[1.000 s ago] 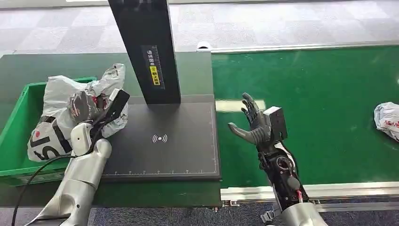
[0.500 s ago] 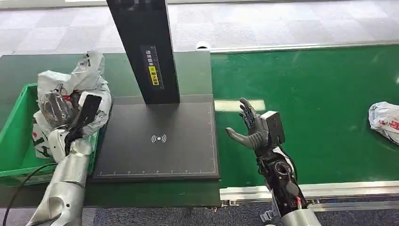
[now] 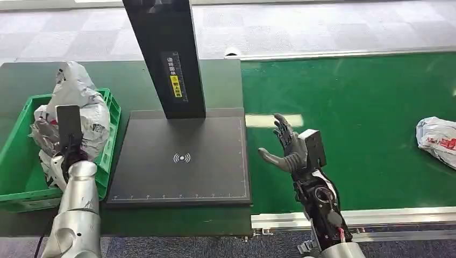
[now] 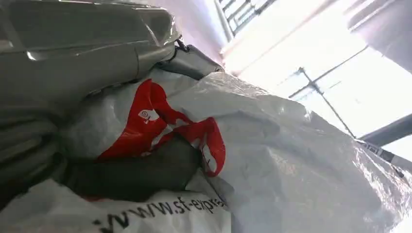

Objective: Moved the parcel from conveyor to table for the left to box.

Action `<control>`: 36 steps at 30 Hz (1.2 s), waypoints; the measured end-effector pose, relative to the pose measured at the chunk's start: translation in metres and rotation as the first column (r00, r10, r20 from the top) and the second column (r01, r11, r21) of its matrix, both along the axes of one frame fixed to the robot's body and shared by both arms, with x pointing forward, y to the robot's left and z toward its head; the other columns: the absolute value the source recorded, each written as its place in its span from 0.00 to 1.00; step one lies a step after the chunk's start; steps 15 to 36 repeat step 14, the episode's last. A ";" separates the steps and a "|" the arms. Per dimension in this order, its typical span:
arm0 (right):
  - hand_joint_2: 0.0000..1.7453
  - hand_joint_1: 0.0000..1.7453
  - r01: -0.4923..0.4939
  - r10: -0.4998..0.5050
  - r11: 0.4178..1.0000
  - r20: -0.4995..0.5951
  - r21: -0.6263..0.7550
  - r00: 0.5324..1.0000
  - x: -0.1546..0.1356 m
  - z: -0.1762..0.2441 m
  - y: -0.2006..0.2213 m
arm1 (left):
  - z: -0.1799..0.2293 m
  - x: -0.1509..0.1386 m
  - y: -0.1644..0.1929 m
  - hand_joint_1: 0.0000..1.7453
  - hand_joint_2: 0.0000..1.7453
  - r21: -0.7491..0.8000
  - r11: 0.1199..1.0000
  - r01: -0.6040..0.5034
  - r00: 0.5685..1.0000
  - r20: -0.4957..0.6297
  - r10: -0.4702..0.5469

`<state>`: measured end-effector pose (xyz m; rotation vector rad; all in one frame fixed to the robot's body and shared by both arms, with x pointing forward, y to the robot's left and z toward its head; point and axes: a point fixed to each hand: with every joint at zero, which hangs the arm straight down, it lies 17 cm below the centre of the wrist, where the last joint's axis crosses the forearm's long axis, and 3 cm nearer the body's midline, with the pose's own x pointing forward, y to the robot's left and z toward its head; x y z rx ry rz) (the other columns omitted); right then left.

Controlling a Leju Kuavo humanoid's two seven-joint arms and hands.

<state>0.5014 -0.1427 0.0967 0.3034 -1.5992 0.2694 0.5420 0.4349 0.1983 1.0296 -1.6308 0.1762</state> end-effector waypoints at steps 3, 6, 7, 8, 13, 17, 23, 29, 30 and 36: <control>1.00 0.00 -0.005 0.005 1.000 0.000 -0.006 1.000 0.000 0.000 0.002 | -0.010 0.001 0.005 0.00 1.00 0.038 0.999 -0.034 0.999 -0.041 0.035; 1.00 0.00 -0.010 0.010 1.000 -0.001 -0.009 1.000 -0.001 -0.001 0.003 | -0.012 0.006 0.012 0.00 1.00 0.069 0.997 -0.043 0.996 -0.069 0.048; 1.00 0.00 -0.012 0.012 1.000 -0.005 -0.010 1.000 -0.001 -0.001 0.004 | -0.008 0.006 0.013 0.00 1.00 0.086 0.996 -0.039 0.997 -0.061 0.044; 1.00 0.00 -0.012 0.012 1.000 -0.006 -0.011 1.000 -0.001 -0.002 0.004 | -0.002 0.006 0.014 0.00 1.00 0.111 0.993 -0.035 0.999 -0.033 0.039; 1.00 0.00 -0.007 0.007 1.000 -0.004 -0.005 1.000 -0.001 -0.002 0.001 | 0.056 -0.032 0.038 0.00 1.00 0.201 0.969 -0.142 0.965 0.247 0.090; 1.00 0.00 -0.006 0.006 1.000 -0.001 0.000 1.000 -0.001 -0.001 0.001 | 0.060 -0.045 0.047 0.00 1.00 0.169 0.968 -0.184 0.950 0.284 0.131; 1.00 0.00 -0.006 0.006 1.000 -0.001 0.000 1.000 -0.001 -0.001 0.001 | 0.060 -0.045 0.047 0.00 1.00 0.169 0.968 -0.184 0.950 0.284 0.131; 1.00 0.00 -0.006 0.006 1.000 -0.001 0.000 1.000 -0.001 -0.001 0.001 | 0.060 -0.045 0.047 0.00 1.00 0.169 0.968 -0.184 0.950 0.284 0.131; 1.00 0.00 -0.006 0.006 1.000 -0.001 0.000 1.000 -0.001 -0.001 0.001 | 0.060 -0.045 0.047 0.00 1.00 0.169 0.968 -0.184 0.950 0.284 0.131; 1.00 0.00 -0.006 0.006 1.000 -0.001 0.000 1.000 -0.001 -0.001 0.001 | 0.060 -0.045 0.047 0.00 1.00 0.169 0.968 -0.184 0.950 0.284 0.131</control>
